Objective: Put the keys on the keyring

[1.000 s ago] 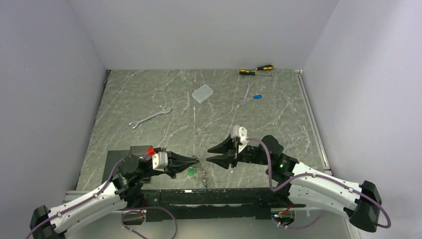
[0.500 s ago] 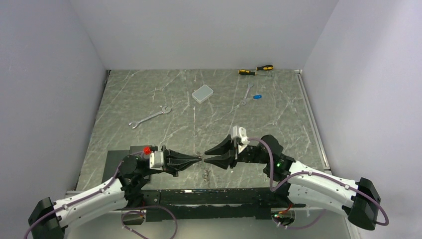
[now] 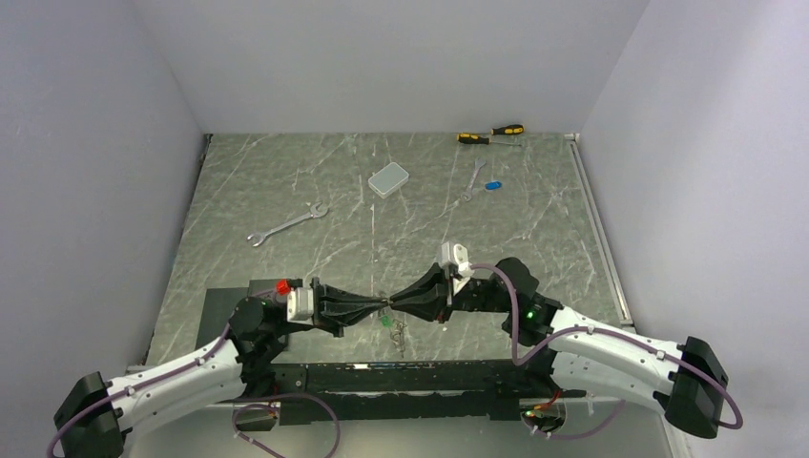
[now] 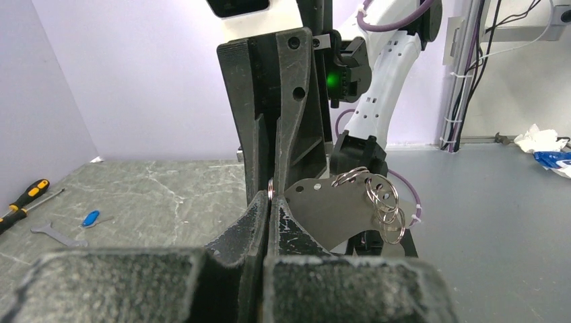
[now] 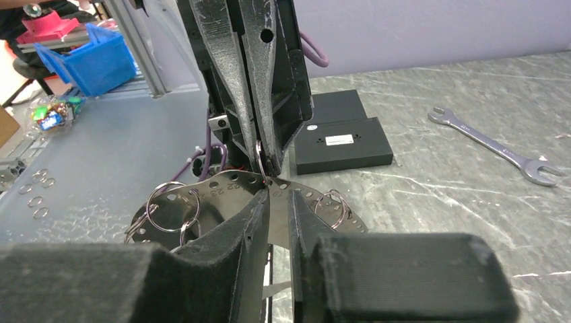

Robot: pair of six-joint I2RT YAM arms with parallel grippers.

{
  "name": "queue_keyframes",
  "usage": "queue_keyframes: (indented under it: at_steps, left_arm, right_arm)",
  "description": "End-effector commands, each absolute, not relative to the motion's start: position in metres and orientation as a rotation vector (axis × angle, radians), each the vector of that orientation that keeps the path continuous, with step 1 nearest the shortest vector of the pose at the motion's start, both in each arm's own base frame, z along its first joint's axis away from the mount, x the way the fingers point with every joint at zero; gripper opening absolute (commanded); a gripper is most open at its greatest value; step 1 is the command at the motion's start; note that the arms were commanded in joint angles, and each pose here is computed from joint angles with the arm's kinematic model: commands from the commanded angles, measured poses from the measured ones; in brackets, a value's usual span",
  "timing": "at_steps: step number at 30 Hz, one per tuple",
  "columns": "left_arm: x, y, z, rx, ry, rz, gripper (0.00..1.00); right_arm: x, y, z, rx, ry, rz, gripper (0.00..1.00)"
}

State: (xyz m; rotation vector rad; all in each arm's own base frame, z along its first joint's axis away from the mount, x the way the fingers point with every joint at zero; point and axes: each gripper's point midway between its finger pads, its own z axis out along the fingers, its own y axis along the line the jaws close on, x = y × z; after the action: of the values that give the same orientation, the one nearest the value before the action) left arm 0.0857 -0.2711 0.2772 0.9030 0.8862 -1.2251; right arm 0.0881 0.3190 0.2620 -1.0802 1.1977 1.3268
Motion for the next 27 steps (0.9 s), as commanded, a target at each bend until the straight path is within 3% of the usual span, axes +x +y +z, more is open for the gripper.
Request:
queue_keyframes:
  at_steps: [1,14,27]
  left_arm:
    - [0.078,-0.266,0.303,0.872,0.778,-1.240,0.00]
    - [0.078,-0.264,0.302,0.858,0.773,-1.239,0.00]
    - [0.077,-0.265,0.300,0.869,0.778,-1.249,0.00]
  right_arm:
    - [0.084,0.320,0.296,-1.070,1.066,1.342,0.19]
    - [0.087,0.311,0.309,-1.037,1.054,1.295,0.29]
    - [0.086,0.318,0.309,-1.052,1.055,1.325,0.29]
